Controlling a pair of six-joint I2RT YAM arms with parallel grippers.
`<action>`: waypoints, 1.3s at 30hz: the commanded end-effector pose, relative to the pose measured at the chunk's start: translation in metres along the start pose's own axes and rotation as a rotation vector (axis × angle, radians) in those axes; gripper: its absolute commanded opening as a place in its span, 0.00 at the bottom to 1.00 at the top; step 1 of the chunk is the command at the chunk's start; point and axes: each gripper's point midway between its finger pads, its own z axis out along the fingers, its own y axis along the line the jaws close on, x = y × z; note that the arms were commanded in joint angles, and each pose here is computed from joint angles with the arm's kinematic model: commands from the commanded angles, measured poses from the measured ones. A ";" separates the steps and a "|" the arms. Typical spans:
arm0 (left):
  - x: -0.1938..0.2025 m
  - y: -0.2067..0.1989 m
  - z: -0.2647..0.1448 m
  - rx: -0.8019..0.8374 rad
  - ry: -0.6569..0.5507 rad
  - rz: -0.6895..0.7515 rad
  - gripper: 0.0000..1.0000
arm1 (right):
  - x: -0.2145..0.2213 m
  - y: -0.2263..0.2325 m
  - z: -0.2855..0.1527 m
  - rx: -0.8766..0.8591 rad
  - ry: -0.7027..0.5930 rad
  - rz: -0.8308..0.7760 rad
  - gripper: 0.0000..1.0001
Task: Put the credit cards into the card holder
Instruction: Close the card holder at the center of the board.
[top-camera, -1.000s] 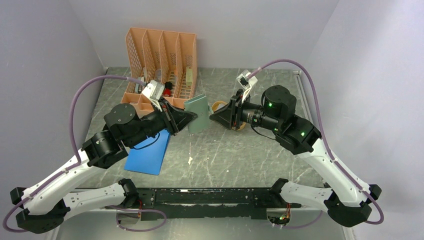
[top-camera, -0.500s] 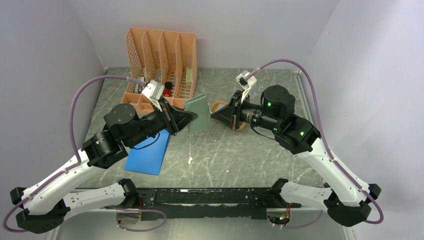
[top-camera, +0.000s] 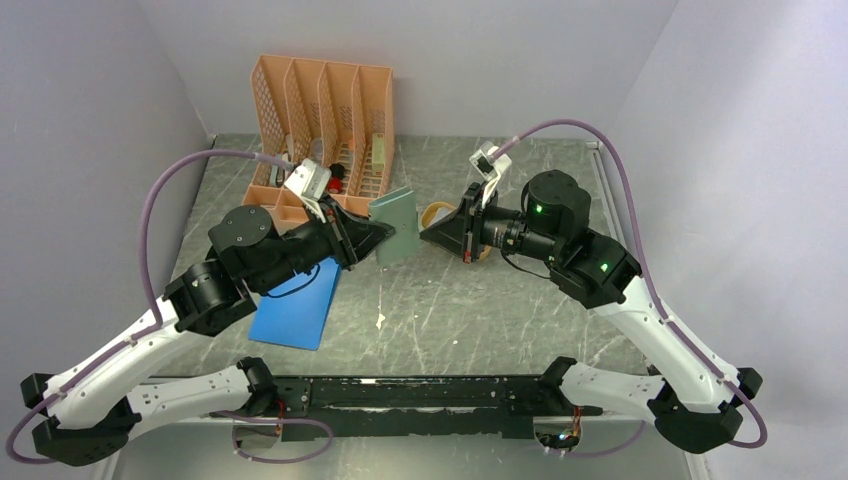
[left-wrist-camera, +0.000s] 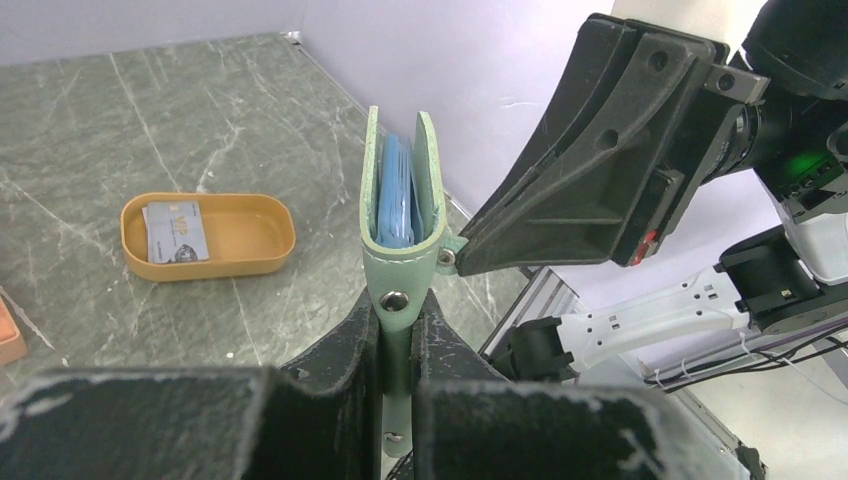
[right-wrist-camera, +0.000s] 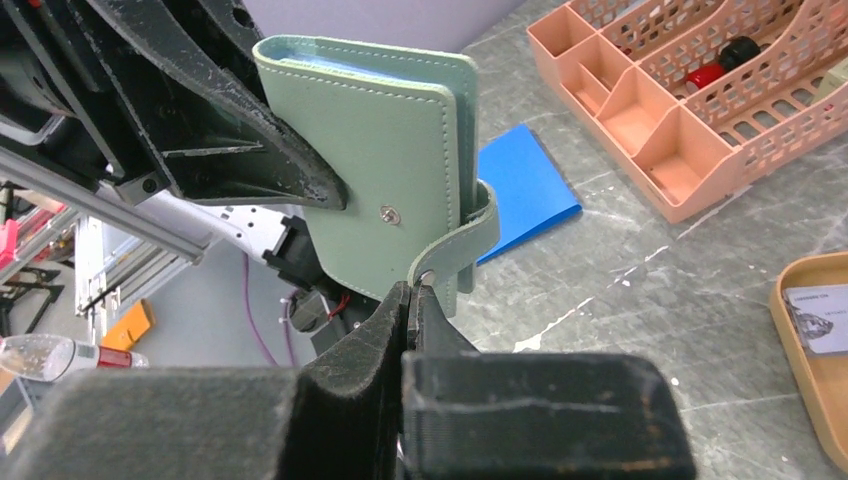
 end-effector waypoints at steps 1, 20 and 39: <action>-0.023 -0.014 -0.002 0.040 -0.049 0.033 0.05 | -0.015 0.018 -0.007 -0.076 -0.038 -0.023 0.00; -0.013 -0.026 0.005 0.117 0.013 0.090 0.05 | -0.018 0.014 0.005 -0.068 -0.050 0.009 0.00; -0.002 -0.034 0.008 0.176 0.072 0.114 0.05 | -0.022 0.007 0.006 -0.031 -0.065 0.021 0.00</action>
